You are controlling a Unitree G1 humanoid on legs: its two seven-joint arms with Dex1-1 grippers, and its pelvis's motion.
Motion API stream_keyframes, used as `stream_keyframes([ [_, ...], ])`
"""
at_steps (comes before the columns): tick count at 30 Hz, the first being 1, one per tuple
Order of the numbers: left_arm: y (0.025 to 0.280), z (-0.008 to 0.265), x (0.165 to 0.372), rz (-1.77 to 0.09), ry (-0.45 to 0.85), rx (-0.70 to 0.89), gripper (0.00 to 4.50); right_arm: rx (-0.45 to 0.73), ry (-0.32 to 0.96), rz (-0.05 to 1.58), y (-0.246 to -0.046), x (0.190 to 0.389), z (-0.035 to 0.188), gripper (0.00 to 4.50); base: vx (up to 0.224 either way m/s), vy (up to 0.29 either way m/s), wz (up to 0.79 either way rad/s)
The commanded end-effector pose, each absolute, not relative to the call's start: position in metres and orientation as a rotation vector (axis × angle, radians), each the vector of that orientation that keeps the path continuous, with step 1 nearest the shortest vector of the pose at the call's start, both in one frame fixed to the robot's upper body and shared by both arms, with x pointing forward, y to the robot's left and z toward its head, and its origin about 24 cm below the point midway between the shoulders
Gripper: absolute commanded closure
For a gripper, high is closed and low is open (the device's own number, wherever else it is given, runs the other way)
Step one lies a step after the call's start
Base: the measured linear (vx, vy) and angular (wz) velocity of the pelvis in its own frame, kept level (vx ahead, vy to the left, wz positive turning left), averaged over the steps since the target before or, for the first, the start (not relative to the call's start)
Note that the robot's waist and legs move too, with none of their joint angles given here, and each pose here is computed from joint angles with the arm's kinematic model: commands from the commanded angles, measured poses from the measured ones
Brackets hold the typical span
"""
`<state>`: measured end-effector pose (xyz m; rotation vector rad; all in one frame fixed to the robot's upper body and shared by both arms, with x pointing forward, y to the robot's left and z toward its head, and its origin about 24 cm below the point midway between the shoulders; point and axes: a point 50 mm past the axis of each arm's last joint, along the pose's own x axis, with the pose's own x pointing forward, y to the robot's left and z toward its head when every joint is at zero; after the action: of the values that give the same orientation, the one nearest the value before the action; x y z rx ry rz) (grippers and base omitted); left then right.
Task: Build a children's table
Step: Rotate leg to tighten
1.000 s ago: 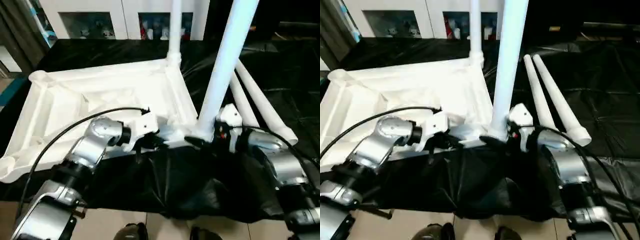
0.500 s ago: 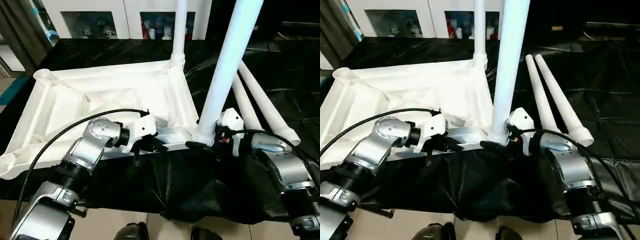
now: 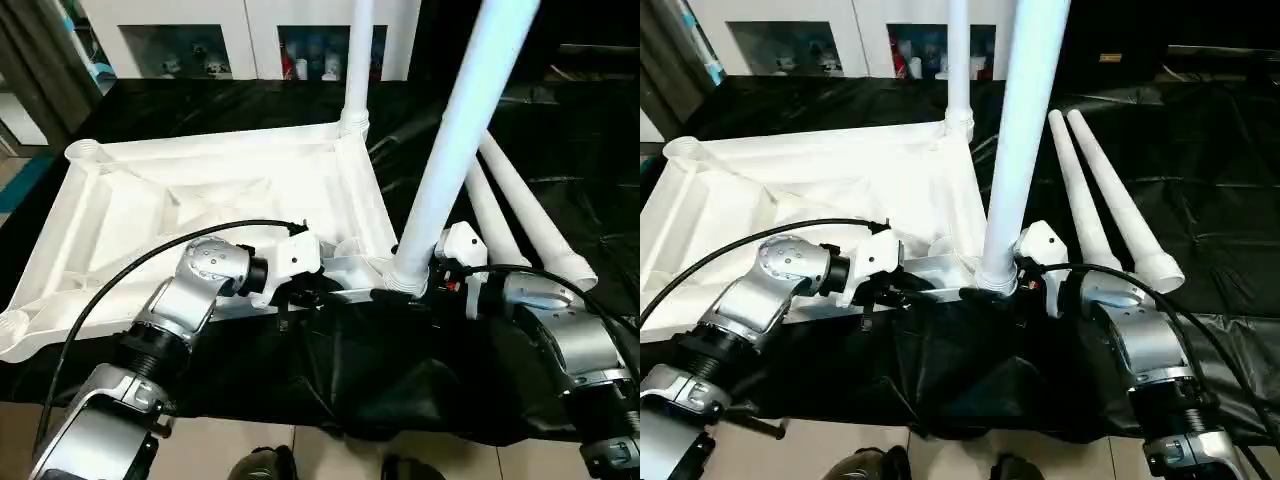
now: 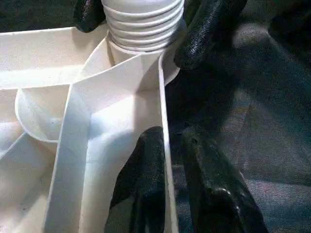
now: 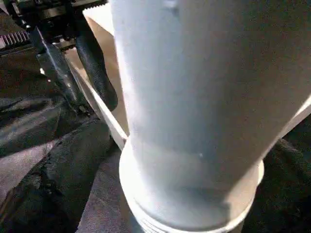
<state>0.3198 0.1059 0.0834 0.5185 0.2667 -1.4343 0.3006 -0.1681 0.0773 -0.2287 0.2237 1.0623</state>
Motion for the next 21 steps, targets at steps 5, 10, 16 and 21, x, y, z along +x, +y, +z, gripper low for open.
stream_keyframes([
  [5, 0.113, 0.080, 0.321, -1.435, 0.298, 0.541, 3.76, -0.242, 0.218, 1.080, -0.164, 0.299, 0.079, 0.00, 0.000, 0.000, 0.00],
  [10, 0.115, 0.079, 0.321, -1.431, 0.311, 0.544, 4.01, -0.241, 0.216, 1.081, -0.164, 0.299, 0.078, 0.00, 0.000, 0.000, 0.00],
  [16, 0.116, 0.078, 0.321, -1.436, 0.332, 0.553, 4.47, -0.243, 0.212, 1.082, -0.164, 0.299, 0.080, 0.00, 0.000, 0.000, 0.00],
  [21, 0.118, 0.078, 0.322, -1.434, 0.340, 0.557, 4.47, -0.241, 0.207, 1.081, -0.166, 0.300, 0.081, 0.00, 0.000, 0.000, 0.00],
])
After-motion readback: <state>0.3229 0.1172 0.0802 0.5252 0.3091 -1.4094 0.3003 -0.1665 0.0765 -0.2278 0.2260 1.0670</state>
